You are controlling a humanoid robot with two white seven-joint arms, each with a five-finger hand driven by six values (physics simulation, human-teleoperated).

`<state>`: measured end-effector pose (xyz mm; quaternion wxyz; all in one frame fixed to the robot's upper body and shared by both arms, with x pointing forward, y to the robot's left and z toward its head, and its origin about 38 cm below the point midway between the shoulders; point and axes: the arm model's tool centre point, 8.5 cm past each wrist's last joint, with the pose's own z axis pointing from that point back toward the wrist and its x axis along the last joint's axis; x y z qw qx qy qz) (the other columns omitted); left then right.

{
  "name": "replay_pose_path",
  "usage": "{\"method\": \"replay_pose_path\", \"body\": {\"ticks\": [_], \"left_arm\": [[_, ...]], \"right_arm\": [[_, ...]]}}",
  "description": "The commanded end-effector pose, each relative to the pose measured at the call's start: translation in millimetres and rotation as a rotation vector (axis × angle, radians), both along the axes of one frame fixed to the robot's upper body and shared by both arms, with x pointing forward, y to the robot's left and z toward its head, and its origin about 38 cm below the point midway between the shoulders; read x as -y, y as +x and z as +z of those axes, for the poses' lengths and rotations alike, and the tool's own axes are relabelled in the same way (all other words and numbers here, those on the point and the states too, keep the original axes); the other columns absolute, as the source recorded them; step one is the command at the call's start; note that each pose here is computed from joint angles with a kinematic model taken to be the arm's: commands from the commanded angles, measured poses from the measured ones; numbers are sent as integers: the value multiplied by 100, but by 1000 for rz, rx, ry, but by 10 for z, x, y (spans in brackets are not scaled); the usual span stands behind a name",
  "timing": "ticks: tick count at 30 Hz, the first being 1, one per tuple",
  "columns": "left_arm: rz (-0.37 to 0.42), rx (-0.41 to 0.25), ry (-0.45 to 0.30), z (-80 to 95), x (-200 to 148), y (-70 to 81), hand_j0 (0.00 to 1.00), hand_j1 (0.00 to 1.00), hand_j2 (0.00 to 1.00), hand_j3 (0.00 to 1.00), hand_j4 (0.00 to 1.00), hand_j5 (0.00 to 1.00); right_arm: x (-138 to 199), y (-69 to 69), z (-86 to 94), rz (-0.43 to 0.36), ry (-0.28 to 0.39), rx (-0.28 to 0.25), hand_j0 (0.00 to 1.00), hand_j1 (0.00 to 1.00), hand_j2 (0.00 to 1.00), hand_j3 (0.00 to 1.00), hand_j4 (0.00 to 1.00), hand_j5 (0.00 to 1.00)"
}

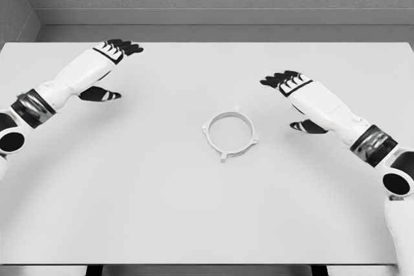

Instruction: Assemble PVC drainage pipe clamps

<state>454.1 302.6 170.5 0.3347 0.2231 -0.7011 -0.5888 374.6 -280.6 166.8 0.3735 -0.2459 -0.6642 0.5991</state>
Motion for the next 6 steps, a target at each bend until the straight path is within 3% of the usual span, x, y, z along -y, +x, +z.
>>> {"method": "replay_pose_path", "body": {"ticks": [1,4,6], "left_arm": [[4,9,-4,43,-36,-5,100,100,100,100,100,100],[5,7,-4,38,-40,-8,100,100,100,100,100,100],[7,7,-8,41,-50,-7,100,100,100,100,100,100]], "right_arm": [[351,-64,314,-101,25,96,100,100,100,100,100,100],[774,-210,380,-225,32,122,100,100,100,100,100,100],[868,-245,389,-253,33,125,100,100,100,100,100,100]]}}
